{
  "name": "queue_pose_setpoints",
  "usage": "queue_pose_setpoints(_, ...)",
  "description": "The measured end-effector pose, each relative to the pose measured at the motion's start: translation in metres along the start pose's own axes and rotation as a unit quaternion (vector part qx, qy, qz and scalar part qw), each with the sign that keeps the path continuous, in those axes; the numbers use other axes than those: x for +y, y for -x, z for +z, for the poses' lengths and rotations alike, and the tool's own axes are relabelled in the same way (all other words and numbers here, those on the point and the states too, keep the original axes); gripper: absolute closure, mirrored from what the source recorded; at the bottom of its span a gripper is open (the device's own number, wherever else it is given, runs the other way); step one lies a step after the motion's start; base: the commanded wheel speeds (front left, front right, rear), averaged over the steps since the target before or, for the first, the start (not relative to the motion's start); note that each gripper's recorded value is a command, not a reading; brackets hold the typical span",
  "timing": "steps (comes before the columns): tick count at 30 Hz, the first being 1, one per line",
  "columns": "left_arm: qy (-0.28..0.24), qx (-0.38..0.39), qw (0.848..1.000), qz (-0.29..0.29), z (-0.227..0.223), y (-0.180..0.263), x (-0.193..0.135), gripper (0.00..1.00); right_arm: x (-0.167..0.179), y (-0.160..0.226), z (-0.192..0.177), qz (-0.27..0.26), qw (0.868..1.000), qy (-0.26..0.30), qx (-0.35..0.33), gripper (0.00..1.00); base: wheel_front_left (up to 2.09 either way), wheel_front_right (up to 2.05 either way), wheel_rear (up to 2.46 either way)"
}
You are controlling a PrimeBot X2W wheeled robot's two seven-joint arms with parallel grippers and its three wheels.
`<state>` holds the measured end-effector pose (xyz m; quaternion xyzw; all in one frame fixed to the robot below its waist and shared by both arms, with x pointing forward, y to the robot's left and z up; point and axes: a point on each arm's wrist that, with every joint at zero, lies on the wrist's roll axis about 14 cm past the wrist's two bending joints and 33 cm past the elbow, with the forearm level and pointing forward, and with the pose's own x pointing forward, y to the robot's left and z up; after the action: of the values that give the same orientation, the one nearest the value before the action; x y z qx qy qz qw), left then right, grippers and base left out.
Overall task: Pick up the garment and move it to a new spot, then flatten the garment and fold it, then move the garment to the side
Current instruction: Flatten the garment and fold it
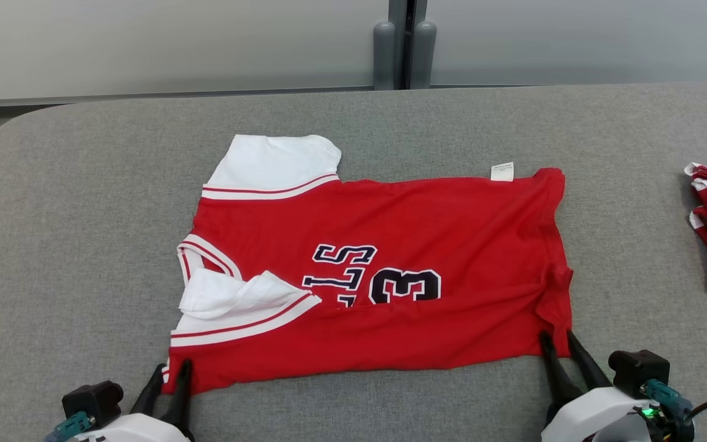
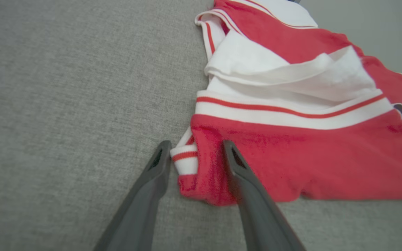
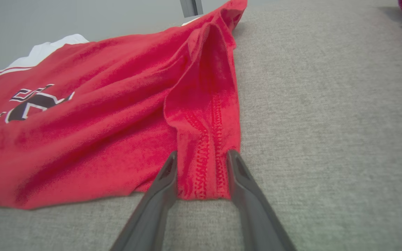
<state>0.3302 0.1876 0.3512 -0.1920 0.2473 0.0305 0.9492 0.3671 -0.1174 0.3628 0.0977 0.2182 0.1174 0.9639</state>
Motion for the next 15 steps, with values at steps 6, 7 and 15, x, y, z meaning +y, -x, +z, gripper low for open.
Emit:
queue_pose_setpoints(6,-0.005,-0.006,1.0,-0.004,0.004,-0.003,0.002,1.0,0.003,-0.005,-0.002,0.005,1.0,-0.016,-0.004,1.0,0.0,0.0,0.0)
queue_pose_setpoints(7,-0.006,-0.009,1.0,-0.006,0.006,-0.003,0.002,1.0,0.003,-0.005,0.0,0.006,1.0,-0.016,-0.008,1.0,0.0,0.0,0.0)
queue_pose_setpoints(15,-0.009,-0.036,0.999,-0.008,0.022,0.014,0.007,1.0,-0.001,0.016,-0.004,0.004,0.999,-0.03,-0.016,1.0,0.0,0.0,0.0)
